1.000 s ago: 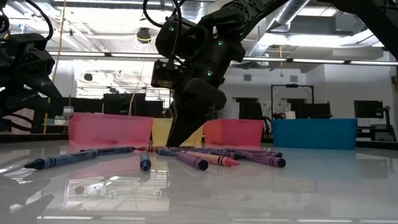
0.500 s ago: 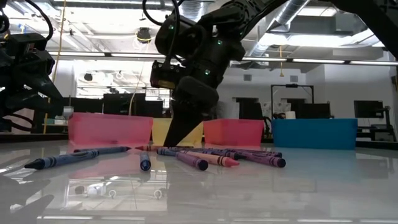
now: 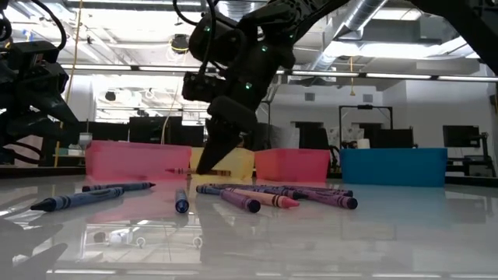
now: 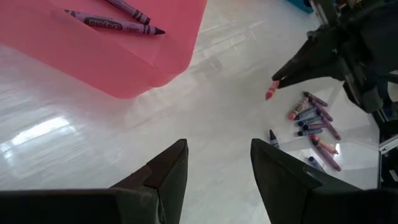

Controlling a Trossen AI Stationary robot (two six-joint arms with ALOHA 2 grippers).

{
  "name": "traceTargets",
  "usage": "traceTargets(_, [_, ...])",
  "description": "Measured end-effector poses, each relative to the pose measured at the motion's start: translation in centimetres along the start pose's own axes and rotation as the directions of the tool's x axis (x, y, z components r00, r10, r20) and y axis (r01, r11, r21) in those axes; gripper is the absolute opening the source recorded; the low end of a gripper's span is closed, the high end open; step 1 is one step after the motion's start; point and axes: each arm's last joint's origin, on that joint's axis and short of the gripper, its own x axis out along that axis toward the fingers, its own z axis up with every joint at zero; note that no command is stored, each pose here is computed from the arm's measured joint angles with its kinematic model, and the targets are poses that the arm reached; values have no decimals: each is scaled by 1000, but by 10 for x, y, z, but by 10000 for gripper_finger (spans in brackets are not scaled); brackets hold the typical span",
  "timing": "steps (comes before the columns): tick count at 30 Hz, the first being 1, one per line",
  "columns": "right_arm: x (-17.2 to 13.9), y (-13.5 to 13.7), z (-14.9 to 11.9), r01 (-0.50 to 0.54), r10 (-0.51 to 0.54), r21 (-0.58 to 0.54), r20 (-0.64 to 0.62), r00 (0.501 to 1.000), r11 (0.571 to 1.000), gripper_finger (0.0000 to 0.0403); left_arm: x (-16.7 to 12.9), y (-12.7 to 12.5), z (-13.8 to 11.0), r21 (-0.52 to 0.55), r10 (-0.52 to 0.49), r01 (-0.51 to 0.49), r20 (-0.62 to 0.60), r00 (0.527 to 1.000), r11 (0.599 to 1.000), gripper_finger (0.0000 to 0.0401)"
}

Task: Sort crayons
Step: Put the red crayon into the yellow bin

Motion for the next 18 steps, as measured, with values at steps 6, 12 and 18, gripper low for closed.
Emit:
traceTargets(6, [-11, -8, 12, -3, 3, 15, 35, 999, 1000, 6, 0, 0, 0, 0, 0, 0, -1, 1000, 1000, 165])
traceTargets(12, [-36, -29, 31, 30, -34, 42, 106, 994, 999, 6, 0, 0, 0, 0, 0, 0, 0, 1000, 1000, 165])
traceTargets(18, [-54, -58, 41, 68, -82, 88, 167, 983, 994, 6, 0, 0, 0, 0, 0, 0, 0, 1000, 1000, 165])
